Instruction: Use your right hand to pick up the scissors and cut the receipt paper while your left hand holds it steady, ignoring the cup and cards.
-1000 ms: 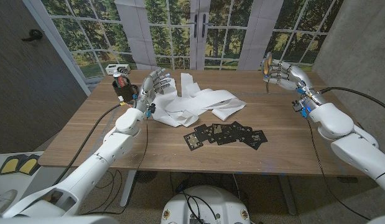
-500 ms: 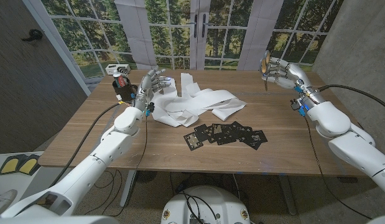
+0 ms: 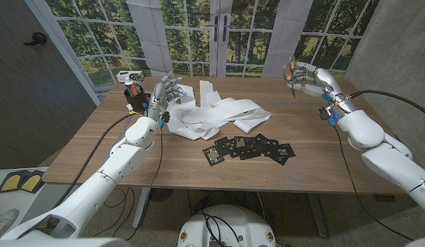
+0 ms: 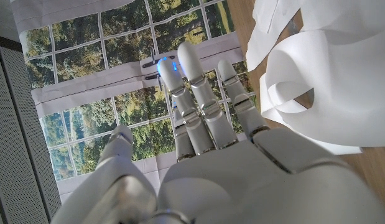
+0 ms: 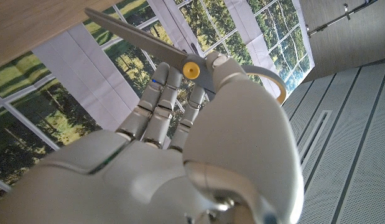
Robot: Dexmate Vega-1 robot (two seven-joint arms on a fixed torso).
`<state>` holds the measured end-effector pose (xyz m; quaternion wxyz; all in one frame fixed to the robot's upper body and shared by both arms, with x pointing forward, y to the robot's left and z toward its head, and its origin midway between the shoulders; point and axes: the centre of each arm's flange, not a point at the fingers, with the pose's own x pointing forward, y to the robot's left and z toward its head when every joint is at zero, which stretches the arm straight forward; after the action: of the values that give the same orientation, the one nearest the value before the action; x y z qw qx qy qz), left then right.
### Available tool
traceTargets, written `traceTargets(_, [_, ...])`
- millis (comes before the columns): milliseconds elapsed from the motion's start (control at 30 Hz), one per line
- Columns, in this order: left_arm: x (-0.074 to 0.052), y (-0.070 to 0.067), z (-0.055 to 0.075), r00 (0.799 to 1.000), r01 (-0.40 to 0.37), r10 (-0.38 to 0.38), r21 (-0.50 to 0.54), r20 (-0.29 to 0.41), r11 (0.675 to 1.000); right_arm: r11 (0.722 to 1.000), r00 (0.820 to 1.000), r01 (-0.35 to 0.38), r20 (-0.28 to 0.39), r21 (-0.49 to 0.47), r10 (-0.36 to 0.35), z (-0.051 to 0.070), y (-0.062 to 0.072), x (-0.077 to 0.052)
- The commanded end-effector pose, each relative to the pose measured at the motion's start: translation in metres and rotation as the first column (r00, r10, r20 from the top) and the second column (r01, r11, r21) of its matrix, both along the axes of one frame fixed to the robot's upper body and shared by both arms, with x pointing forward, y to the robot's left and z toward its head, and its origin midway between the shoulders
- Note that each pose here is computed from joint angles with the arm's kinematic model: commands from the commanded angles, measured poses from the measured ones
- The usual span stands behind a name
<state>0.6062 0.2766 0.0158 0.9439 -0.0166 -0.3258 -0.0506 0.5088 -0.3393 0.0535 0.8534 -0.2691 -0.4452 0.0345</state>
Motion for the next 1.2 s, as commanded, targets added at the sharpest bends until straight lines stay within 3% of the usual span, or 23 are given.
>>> traceTargets(33, [-0.005, -0.001, 0.005, 1.000, 0.005, -0.005, 0.000, 0.007, 1.000, 0.999, 0.999, 0.025, 0.026, -0.032, -0.025, 0.005, 0.002, 0.000])
traceTargets(433, [-0.004, -0.009, 0.018, 0.996, 0.092, -0.088, 0.168, -0.031, 0.982, 0.998, 0.998, 0.035, 0.051, -0.057, -0.033, 0.013, 0.005, -0.002])
traceTargets(867, [-0.006, -0.010, 0.020, 0.981, 0.190, -0.184, 0.140, -0.055, 0.972, 0.994, 0.995, 0.065, 0.081, -0.089, -0.057, 0.016, 0.009, 0.002])
traceTargets(1000, [-0.010, -0.013, 0.025, 0.986, 0.168, -0.160, 0.225, -0.053, 0.960, 0.993, 0.995, 0.069, 0.081, -0.092, -0.061, 0.015, 0.010, 0.005])
traceTargets(1200, [-0.013, -0.018, 0.028, 0.980, 0.200, -0.192, 0.249, -0.056, 0.948, 0.993, 0.994, 0.072, 0.085, -0.093, -0.064, 0.015, 0.010, 0.006])
